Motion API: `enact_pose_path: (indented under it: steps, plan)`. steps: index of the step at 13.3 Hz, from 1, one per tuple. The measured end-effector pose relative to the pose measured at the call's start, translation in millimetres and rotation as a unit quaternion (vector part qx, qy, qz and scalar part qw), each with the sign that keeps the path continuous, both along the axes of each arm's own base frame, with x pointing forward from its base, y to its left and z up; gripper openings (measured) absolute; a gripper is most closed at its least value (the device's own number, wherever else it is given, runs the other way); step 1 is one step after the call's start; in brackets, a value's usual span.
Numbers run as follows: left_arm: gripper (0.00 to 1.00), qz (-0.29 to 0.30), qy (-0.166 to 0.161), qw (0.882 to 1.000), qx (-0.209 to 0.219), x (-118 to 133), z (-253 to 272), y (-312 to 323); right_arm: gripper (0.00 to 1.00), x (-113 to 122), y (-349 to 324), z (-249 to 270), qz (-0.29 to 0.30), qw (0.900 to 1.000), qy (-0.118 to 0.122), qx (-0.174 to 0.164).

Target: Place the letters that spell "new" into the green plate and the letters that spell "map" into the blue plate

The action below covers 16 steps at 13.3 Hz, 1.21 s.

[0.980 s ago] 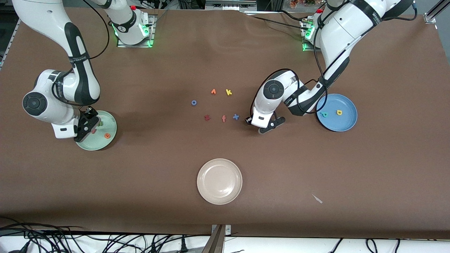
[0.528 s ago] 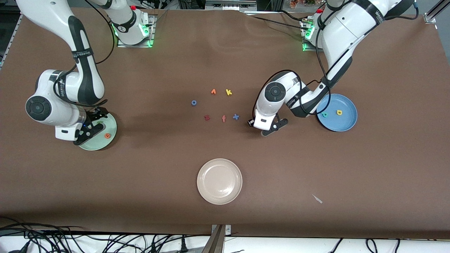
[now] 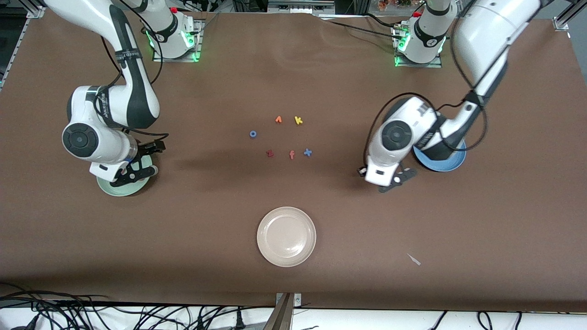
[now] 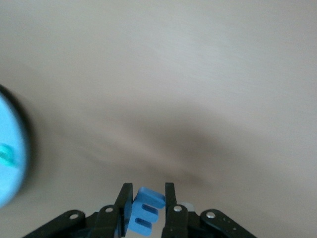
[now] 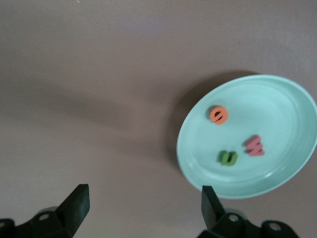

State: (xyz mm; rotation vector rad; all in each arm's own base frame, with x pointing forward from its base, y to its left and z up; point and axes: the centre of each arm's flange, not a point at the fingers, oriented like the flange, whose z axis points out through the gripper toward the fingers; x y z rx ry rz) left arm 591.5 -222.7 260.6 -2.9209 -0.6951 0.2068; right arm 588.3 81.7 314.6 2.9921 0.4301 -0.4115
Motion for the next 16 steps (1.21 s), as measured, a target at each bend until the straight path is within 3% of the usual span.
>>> enact_pose_path:
  steps: [4,8,10,14,16]
  plan:
    - [0.30,-0.069,0.101,0.992,-0.019,0,9,119,1.00,-9,36,52,-0.083,0.996,-0.001,-0.016]
    - [0.30,-0.121,0.166,0.977,-0.062,-31,-33,195,1.00,-6,53,103,-0.104,0.994,0.013,-0.026]
    - [0.30,-0.130,0.193,0.969,-0.079,-51,-55,213,1.00,-3,57,127,-0.102,0.995,0.005,-0.021]
    - [0.35,-0.133,0.194,0.966,-0.103,-65,-81,209,1.00,-9,51,171,-0.089,0.996,-0.025,0.005]
    - [0.54,-0.132,0.191,0.967,-0.105,-64,-81,210,1.00,-15,30,206,-0.093,0.994,-0.055,0.007]
